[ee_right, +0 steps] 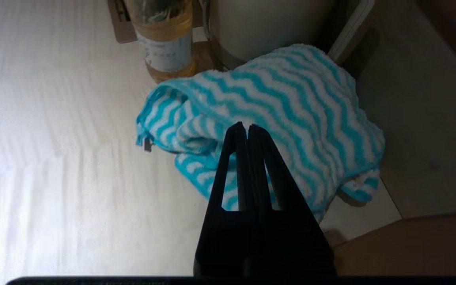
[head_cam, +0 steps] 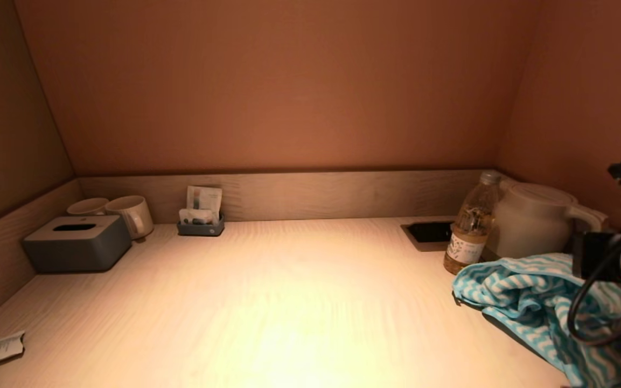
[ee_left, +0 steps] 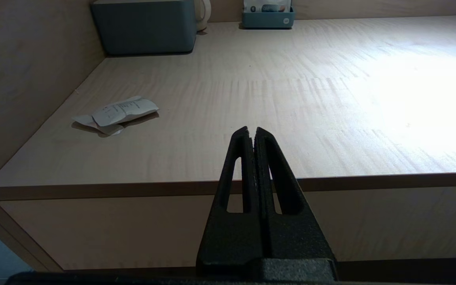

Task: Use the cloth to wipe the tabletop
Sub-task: Pick up the tablecloth

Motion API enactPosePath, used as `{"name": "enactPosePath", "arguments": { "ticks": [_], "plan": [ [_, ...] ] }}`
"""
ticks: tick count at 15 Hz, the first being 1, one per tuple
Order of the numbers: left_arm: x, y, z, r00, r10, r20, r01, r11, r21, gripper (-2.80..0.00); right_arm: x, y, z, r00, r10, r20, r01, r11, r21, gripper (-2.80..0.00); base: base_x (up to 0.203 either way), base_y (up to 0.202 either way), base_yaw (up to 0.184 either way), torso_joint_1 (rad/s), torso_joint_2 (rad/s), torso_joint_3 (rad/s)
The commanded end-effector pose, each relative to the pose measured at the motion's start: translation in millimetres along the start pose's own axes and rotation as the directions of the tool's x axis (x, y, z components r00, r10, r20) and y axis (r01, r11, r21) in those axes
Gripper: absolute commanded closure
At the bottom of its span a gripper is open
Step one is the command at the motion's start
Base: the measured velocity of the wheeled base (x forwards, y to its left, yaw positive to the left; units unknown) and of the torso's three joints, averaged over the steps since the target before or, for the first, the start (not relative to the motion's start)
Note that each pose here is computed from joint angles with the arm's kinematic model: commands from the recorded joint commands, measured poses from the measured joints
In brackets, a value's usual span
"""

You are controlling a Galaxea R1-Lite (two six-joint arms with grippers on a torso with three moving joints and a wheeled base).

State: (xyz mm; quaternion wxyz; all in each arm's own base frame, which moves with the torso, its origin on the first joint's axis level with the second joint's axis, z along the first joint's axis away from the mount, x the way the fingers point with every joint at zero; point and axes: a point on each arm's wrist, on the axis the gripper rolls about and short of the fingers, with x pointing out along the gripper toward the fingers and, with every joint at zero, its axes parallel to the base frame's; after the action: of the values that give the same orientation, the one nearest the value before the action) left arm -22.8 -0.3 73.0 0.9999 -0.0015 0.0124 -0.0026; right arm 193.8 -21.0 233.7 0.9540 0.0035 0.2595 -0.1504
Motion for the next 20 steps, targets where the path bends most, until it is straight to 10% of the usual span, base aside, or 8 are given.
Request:
{"name": "enactPosePath", "arguments": {
  "ticks": [1,8,9,20],
  "plan": [
    [0.0,0.0,0.0,1.0,0.001,0.0,-0.001,1.0,0.0,0.0,46.4,2.4,4.4,0.993,-0.054,-0.102,0.054,0.999,-0.002,0.0,0.0,0.0,0.0,0.0,0.0,0.0],
    [0.0,0.0,0.0,1.0,0.001,0.0,-0.001,1.0,0.0,0.0,73.9,-8.2,-9.5,0.974,-0.102,-0.204,0.109,0.994,0.028,0.0,0.0,0.0,0.0,0.0,0.0,0.0],
    [0.0,0.0,0.0,1.0,0.001,0.0,-0.001,1.0,0.0,0.0,72.8,-8.3,-9.1,0.975,-0.101,-0.2,0.11,0.993,0.031,-2.8,0.0,0.0,0.0,0.0,0.0,0.0],
    [0.0,0.0,0.0,1.0,0.001,0.0,-0.001,1.0,0.0,0.0,61.6,-8.7,-22.6,0.971,-0.094,-0.219,0.102,0.995,0.022,-2.8,0.0,0.0,0.0,0.0,0.0,0.0]
  ]
}}
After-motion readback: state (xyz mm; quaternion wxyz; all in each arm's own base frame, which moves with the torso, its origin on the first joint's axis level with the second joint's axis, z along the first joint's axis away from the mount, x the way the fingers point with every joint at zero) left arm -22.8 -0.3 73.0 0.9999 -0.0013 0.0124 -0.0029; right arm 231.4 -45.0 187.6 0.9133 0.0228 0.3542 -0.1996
